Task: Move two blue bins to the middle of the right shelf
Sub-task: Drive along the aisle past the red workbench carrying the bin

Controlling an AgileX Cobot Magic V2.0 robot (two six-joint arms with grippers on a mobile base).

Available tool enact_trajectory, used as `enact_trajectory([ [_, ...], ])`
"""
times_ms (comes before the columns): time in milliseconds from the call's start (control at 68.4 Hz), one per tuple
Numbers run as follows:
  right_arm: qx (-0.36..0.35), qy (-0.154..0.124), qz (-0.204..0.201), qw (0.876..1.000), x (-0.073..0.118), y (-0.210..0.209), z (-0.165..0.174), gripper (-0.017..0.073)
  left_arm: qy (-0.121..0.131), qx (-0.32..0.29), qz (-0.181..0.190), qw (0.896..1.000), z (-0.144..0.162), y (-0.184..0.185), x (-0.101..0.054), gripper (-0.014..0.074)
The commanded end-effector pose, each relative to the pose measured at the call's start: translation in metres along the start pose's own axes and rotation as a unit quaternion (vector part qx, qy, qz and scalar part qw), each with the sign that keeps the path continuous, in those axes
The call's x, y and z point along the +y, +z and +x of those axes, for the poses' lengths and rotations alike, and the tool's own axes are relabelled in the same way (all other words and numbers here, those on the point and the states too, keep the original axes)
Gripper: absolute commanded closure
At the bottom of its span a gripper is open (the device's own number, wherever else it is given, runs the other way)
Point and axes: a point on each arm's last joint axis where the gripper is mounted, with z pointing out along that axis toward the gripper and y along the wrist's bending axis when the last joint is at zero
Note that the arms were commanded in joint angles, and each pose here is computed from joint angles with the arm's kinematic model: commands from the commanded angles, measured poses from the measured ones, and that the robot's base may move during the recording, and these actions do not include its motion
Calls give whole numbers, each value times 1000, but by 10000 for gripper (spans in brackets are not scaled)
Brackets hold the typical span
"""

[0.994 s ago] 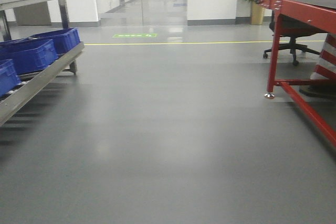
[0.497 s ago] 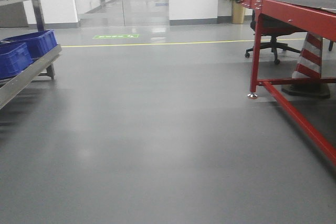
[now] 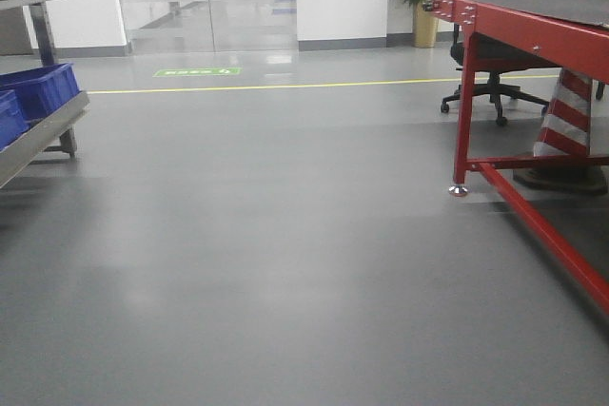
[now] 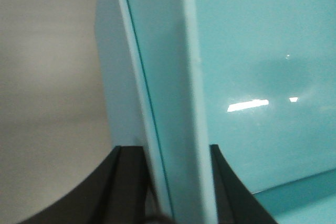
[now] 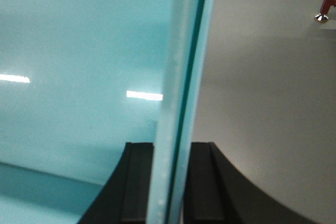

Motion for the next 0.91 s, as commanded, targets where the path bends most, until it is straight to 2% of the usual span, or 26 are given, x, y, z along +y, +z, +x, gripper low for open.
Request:
enact_trajectory([
  [0, -50, -19, 6, 999, -1, -10, -10, 713, -19, -72, 28, 997, -17, -16, -8, 704],
  [891, -50, -19, 6, 999, -1, -10, -10, 713, -20, -72, 29, 997, -17, -16, -8, 704],
])
